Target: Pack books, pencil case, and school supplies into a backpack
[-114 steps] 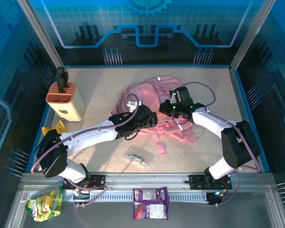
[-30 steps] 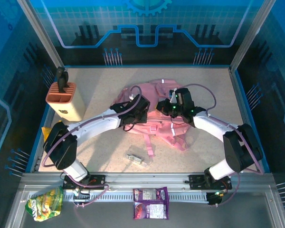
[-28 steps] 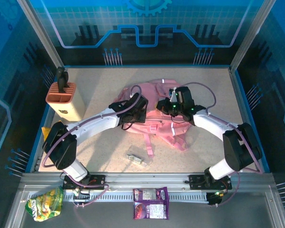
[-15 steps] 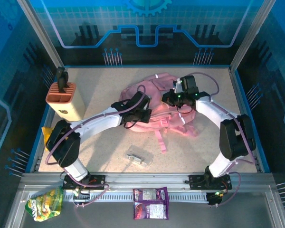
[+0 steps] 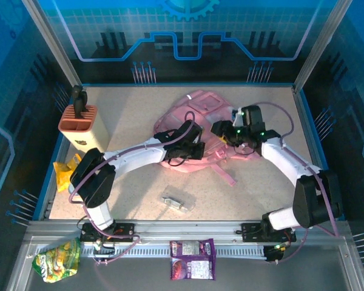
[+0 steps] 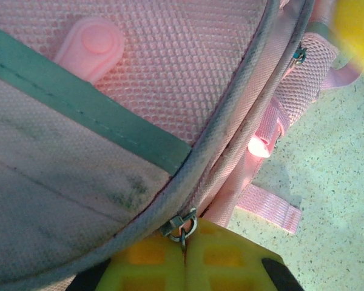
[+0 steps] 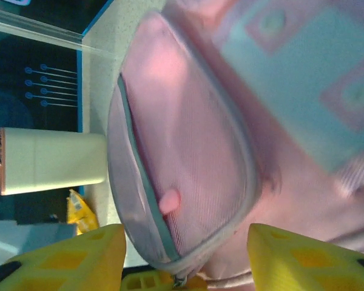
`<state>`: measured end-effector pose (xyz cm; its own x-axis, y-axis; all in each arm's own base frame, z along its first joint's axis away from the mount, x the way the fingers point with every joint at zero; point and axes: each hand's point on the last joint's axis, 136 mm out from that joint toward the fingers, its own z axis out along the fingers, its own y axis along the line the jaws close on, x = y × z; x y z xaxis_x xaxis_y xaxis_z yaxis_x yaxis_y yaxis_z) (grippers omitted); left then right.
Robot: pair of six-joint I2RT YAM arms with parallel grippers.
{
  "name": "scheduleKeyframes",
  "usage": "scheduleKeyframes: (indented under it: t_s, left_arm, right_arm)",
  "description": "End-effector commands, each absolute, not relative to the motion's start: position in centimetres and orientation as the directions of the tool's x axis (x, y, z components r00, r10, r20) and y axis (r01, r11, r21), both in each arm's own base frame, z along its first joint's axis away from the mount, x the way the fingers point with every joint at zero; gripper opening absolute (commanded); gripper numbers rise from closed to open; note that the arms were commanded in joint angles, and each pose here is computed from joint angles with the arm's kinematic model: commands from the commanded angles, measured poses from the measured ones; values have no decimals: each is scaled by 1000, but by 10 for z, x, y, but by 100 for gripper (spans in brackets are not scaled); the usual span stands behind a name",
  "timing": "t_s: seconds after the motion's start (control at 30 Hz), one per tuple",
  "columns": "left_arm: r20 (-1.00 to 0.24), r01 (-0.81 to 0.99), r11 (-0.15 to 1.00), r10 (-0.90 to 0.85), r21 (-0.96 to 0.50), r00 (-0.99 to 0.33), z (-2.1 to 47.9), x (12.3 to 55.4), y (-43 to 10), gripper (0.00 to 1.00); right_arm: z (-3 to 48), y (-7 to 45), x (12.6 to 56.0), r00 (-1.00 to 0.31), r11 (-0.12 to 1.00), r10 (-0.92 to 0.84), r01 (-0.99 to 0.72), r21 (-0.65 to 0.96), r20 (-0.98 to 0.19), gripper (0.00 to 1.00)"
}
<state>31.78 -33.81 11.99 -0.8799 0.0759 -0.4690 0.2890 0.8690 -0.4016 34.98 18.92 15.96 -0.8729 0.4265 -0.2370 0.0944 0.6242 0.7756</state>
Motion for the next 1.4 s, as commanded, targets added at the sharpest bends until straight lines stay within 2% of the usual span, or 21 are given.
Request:
scheduleKeyframes:
  t_s: [0.0,0.27,0.4,0.47,0.67,0.7,0.83,1.1,1.23,1.37]
  left_arm:
    - [-479,350,808,97,-474,-873,136,311,-365,0]
    - [-476,370,790,114,-489,-872,135,307,-369,0]
    - [-469,399,782,156,-479,-869,134,303,-371,0]
    - [-475,407,783,165,-470,-864,135,302,-371,0]
    - [-480,459,790,244,-406,-843,140,295,-359,0]
    - [-481,463,803,258,-375,-838,139,295,-352,0]
    - [-490,468,853,314,-230,-813,140,298,-316,0]
    - [-460,350,924,246,-156,-853,131,320,-246,0]
    - [-457,312,920,178,-237,-871,132,321,-242,0]
    - [-454,355,875,184,-329,-872,133,307,-276,0]
  right_arm:
    - [153,204,346,-855,531,499,176,829,-139,53]
    - [134,215,349,-809,453,586,275,848,-50,42]
    - [137,226,352,-812,475,581,279,835,-59,43]
    - [131,228,354,-810,494,583,284,822,-71,39]
    - [126,221,356,-826,526,548,216,823,-133,3]
    - [128,219,356,-831,539,536,199,819,-151,0]
    - [126,200,352,-849,600,495,182,779,-182,0]
    - [135,172,351,-887,647,403,100,756,-228,0]
    - [144,153,371,-876,682,387,63,728,-286,0]
    - [149,145,395,-885,714,345,30,699,-314,0]
